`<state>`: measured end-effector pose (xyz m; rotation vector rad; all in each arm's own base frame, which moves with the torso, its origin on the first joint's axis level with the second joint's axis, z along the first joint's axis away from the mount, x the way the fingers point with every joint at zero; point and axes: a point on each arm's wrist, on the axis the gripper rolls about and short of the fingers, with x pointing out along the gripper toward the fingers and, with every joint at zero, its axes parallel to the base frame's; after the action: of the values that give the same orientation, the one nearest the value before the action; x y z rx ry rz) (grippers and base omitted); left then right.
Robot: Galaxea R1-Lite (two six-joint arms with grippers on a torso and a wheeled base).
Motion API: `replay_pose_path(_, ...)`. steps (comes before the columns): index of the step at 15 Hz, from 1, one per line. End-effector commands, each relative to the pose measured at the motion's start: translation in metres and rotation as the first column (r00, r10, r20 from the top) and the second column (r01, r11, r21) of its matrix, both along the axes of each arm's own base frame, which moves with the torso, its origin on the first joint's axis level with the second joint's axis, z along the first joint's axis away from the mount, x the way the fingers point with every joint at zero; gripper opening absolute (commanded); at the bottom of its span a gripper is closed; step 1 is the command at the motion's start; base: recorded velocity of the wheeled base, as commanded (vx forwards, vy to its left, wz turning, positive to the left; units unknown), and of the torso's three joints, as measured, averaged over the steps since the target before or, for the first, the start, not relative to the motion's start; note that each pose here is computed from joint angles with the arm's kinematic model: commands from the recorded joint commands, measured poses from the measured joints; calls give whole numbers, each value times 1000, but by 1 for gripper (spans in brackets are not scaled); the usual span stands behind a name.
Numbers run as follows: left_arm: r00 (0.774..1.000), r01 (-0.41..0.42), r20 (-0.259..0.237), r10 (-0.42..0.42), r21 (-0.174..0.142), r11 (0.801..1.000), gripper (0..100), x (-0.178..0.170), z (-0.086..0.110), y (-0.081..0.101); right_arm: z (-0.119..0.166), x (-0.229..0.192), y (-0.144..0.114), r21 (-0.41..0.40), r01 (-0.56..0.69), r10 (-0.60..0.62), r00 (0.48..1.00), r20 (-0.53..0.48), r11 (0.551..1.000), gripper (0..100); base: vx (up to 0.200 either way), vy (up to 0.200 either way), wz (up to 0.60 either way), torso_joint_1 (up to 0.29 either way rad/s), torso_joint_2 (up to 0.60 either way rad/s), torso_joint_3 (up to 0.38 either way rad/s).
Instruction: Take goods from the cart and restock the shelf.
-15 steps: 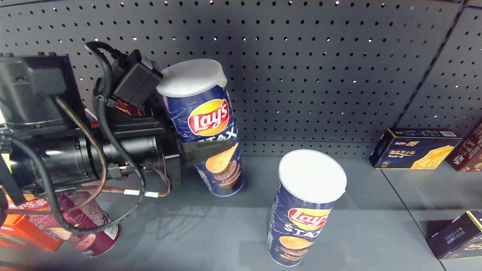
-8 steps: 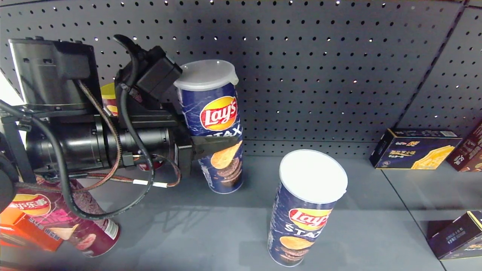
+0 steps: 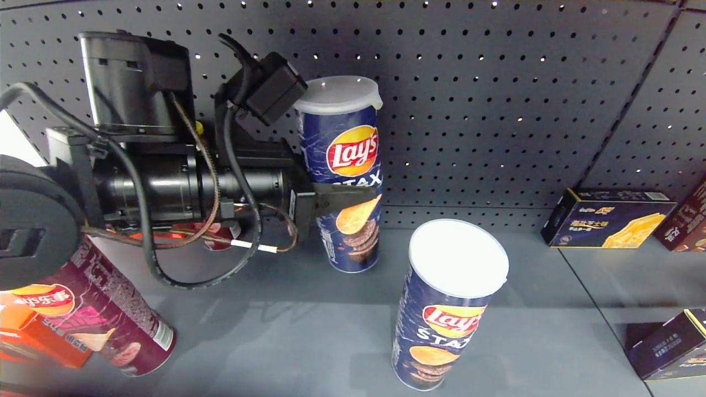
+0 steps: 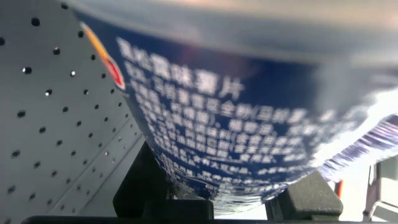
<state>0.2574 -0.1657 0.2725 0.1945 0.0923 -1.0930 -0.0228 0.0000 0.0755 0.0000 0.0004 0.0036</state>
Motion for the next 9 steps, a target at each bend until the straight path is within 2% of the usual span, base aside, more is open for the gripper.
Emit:
replay_pose_path(1, 999, 11, -37, -10, 19, 1000, 0, 17, -14, -11, 0, 0, 0, 0, -1, 1, 1000, 0, 1000, 100, 0, 0, 0, 0, 0, 0)
replay_pose_path(5, 997, 21, -79, -17, 50, 999, 0, 39, -38, -23, 0, 0, 0, 0, -1, 1, 1000, 0, 1000, 100, 0, 0, 0, 0, 0, 0)
replay_pose_path(9, 998, 53, -43, -51, 52, 997, 0, 61, -41, -35, 0, 0, 0, 0, -1, 1, 1000, 0, 1000, 100, 0, 0, 0, 0, 0, 0)
